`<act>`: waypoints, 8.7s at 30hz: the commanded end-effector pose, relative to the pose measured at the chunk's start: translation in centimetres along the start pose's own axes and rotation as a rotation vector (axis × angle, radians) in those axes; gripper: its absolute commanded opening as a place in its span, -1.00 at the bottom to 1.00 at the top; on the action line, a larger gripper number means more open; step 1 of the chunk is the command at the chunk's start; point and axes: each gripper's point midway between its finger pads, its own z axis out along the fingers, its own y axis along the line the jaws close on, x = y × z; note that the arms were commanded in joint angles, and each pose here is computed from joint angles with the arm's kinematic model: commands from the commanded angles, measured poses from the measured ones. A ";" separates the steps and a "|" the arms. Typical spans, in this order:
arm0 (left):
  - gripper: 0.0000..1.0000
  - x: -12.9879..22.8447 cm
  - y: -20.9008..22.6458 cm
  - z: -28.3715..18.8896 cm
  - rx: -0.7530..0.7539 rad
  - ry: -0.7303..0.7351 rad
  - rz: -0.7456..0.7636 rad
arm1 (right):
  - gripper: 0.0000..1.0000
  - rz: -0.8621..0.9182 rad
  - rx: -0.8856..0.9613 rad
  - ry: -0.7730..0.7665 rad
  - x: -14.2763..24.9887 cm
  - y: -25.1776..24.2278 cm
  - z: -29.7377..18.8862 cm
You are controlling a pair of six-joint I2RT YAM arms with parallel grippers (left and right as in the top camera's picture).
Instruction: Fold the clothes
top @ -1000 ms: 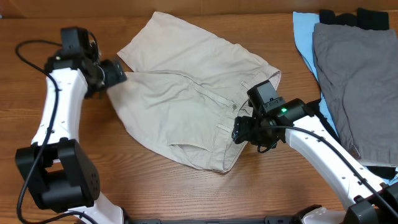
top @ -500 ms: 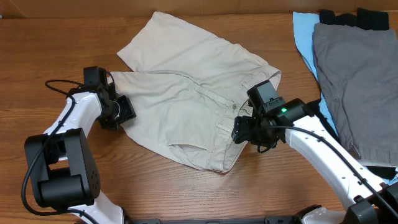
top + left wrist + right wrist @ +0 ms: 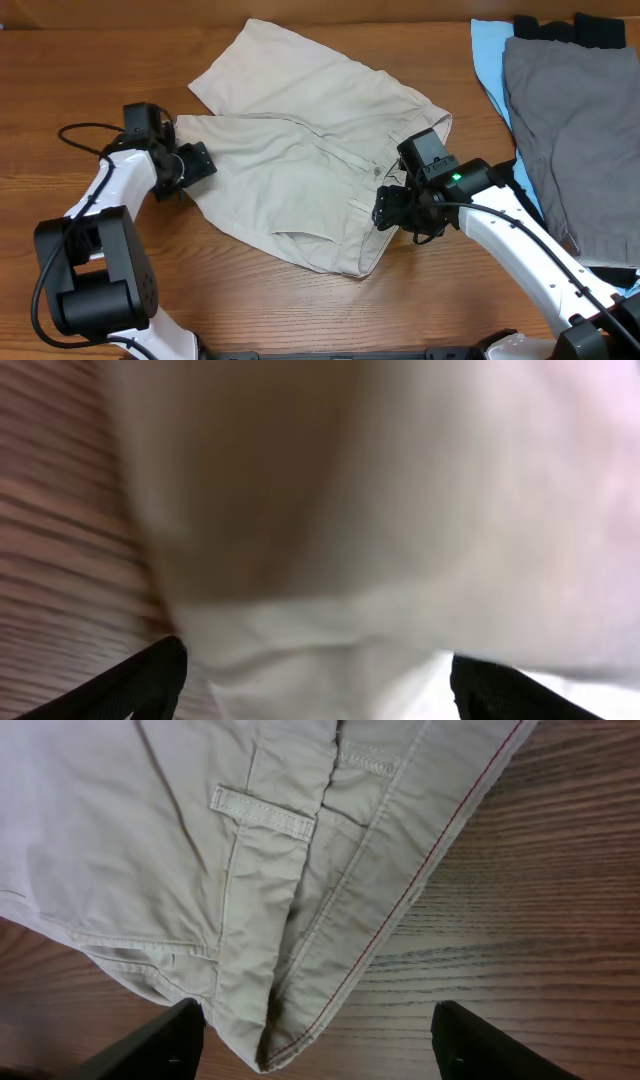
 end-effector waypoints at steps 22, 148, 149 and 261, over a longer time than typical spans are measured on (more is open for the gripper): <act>-0.92 -1.7 3.3 -6.2 -0.048 0.017 -0.109 | 0.52 -0.012 0.008 -0.004 0.0 -0.1 0.1; -0.82 -0.3 2.2 3.9 0.128 0.077 -0.128 | 0.53 -0.029 0.009 -0.001 0.1 -0.1 0.1; -0.82 -0.5 1.8 3.7 0.136 0.072 -0.120 | 0.53 -0.030 0.009 -0.001 0.1 -0.1 0.1; 0.10 -5.9 -4.8 4.0 -0.027 -0.111 0.118 | 0.54 -0.039 -0.007 -0.042 -0.9 0.4 0.1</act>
